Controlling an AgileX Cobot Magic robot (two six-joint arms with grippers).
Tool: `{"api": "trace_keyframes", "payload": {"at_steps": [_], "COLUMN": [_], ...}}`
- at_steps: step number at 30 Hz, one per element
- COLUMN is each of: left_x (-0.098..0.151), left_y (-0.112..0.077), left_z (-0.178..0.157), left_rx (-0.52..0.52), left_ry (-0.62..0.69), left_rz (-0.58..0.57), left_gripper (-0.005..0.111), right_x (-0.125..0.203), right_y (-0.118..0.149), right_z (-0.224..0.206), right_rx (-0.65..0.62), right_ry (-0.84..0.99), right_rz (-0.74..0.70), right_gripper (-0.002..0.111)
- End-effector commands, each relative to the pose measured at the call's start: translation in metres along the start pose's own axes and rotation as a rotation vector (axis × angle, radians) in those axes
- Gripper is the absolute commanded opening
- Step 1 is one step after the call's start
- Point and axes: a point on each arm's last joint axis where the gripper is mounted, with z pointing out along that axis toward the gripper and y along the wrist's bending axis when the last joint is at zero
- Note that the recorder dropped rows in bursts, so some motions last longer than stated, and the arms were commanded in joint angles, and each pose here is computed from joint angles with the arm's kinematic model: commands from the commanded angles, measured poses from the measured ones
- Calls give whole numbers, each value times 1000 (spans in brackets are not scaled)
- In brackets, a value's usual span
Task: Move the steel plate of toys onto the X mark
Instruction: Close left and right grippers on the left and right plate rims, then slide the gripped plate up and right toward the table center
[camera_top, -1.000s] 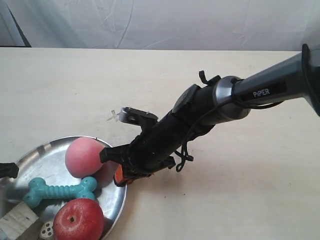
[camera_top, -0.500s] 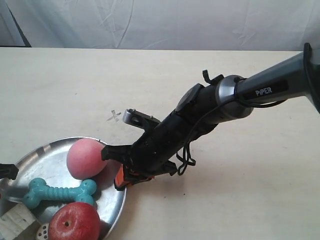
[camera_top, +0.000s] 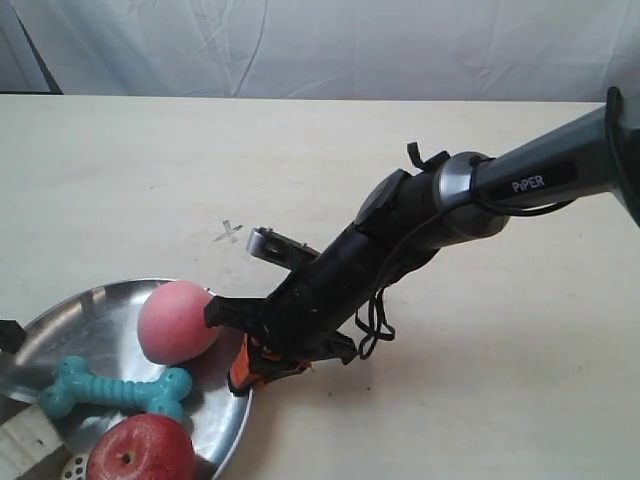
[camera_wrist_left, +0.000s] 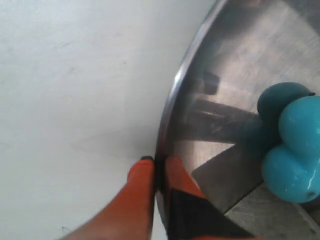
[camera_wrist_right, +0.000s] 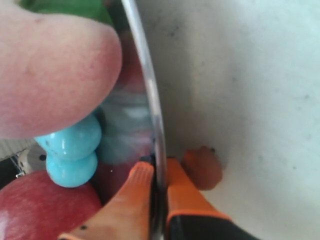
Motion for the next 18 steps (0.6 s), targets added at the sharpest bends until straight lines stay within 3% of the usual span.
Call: {"api": "trace_keyframes", "payload": {"at_steps": [1,8,14,18], "left_x": [-7,-32,-76,-112], "left_y": [-31,-36,-49,-62], "left_z": [-14,-44,-65,-64], "left_rx": [286,325,354,366], "left_ry": [27,-71,-118,-103], "left_rz": [-121,-78,-32,19], "left_gripper": [0,0,0,0], "right_x": [-4,-22,-52,-80], "right_y": [17,-1,6,7], "right_z": [-9,-34,-64,-87], "right_rx": [-191,-224,-258,-194], "right_ry": [17,-44,-148,-229], "right_rz": [93,149,111,110], "right_gripper": [-1,-1,-1,-1]}}
